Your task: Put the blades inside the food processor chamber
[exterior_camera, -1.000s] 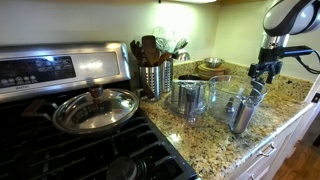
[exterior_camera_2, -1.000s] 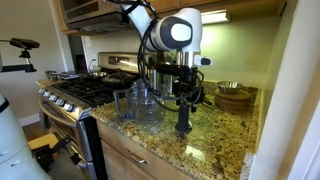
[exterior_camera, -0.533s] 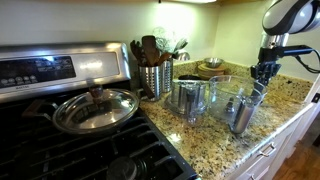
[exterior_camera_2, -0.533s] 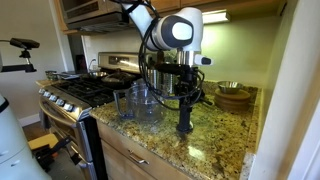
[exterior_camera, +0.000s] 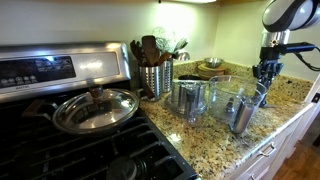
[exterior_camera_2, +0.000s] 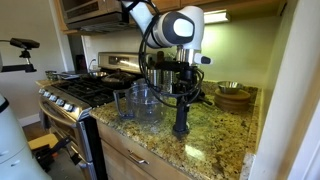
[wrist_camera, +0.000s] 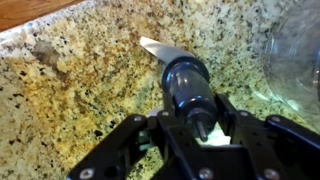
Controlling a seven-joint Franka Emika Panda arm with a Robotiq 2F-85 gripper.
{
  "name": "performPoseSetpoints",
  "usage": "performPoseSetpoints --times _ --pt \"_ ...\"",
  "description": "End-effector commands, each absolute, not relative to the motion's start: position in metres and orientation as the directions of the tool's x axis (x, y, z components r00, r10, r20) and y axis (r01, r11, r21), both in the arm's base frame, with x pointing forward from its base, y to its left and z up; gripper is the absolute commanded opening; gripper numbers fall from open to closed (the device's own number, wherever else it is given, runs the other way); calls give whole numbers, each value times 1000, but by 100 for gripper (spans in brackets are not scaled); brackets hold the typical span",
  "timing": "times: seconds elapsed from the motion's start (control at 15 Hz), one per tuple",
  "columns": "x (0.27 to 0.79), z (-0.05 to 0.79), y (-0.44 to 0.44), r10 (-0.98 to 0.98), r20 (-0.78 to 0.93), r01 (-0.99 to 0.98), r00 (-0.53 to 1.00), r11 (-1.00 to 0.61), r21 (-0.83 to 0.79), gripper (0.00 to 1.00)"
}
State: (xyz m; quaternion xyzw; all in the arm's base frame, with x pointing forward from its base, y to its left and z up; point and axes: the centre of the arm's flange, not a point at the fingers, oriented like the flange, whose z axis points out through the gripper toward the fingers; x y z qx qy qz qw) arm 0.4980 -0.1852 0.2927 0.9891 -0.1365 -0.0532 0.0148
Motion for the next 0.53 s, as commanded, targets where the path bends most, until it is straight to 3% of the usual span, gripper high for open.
performPoseSetpoints --times 0.0,0.47 --pt "491 332 -189 -263 -103 -258 959 -964 59 19" --pt "486 406 -188 -220 -17 -216 975 -966 145 19"
